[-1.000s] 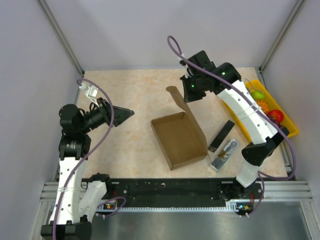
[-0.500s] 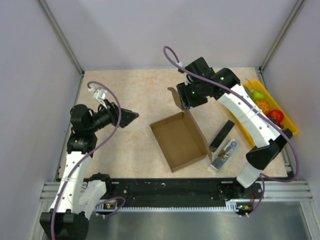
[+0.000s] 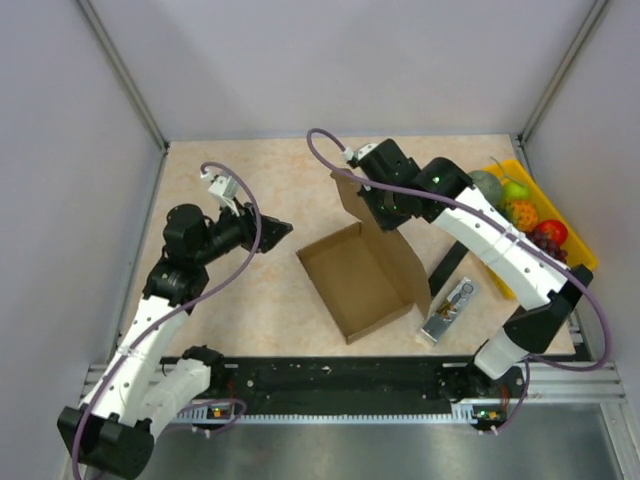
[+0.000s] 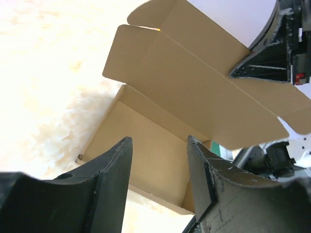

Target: Fold the paper box

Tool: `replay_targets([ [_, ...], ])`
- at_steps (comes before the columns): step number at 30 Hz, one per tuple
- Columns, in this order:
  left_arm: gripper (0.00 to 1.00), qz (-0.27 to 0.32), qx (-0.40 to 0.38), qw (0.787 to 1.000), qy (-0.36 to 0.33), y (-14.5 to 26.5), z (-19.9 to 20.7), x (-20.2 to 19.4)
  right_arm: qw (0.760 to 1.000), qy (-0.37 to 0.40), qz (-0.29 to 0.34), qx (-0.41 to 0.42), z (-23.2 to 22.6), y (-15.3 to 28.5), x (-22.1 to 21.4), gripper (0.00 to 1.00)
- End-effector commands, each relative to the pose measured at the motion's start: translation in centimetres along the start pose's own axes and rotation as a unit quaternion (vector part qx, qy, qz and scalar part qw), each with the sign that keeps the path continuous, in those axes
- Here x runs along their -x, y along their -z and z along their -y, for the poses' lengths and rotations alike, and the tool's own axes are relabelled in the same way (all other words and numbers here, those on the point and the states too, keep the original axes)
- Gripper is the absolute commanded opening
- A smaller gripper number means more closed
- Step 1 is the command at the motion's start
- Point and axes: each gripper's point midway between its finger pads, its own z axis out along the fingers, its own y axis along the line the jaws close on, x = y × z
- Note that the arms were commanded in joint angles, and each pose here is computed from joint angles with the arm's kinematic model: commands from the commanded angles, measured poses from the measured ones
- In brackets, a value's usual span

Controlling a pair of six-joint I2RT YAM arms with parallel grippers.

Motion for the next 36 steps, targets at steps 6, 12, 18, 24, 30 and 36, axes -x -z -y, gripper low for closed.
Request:
replay_targets([
  [6, 0.56, 0.113, 0.055, 0.991, -0.056, 6.0, 2.1, 3.1, 0.984, 0.155, 0.089, -0.024, 0.7, -1.0, 7.7, 0.00],
  [12, 0.63, 0.078, 0.095, 0.991, -0.049, 6.2, 0.3, 1.1, 0.924, 0.329, 0.186, 0.054, -2.3, -0.9, 10.3, 0.00],
  [18, 0.79, 0.060, 0.164, 0.984, -0.024, 4.8, -3.6, 0.8, 0.871, 0.424, 0.235, 0.079, -2.7, -0.6, 12.6, 0.00],
  [24, 0.86, 0.015, 0.115, 0.991, -0.068, 2.2, -6.6, 2.5, 0.858, 0.458, 0.209, 0.106, -2.3, -2.9, 12.0, 0.00],
  [30, 0.72, -0.016, 0.116, 0.983, -0.138, -0.7, -10.7, 2.7, 0.856, 0.454, 0.210, 0.132, -2.5, -3.7, 11.7, 0.00],
  [36, 0.61, -0.017, 0.067, 0.975, -0.212, -2.5, -11.3, 2.6, 0.855, 0.459, 0.203, 0.129, -2.4, -4.7, 11.9, 0.00],
])
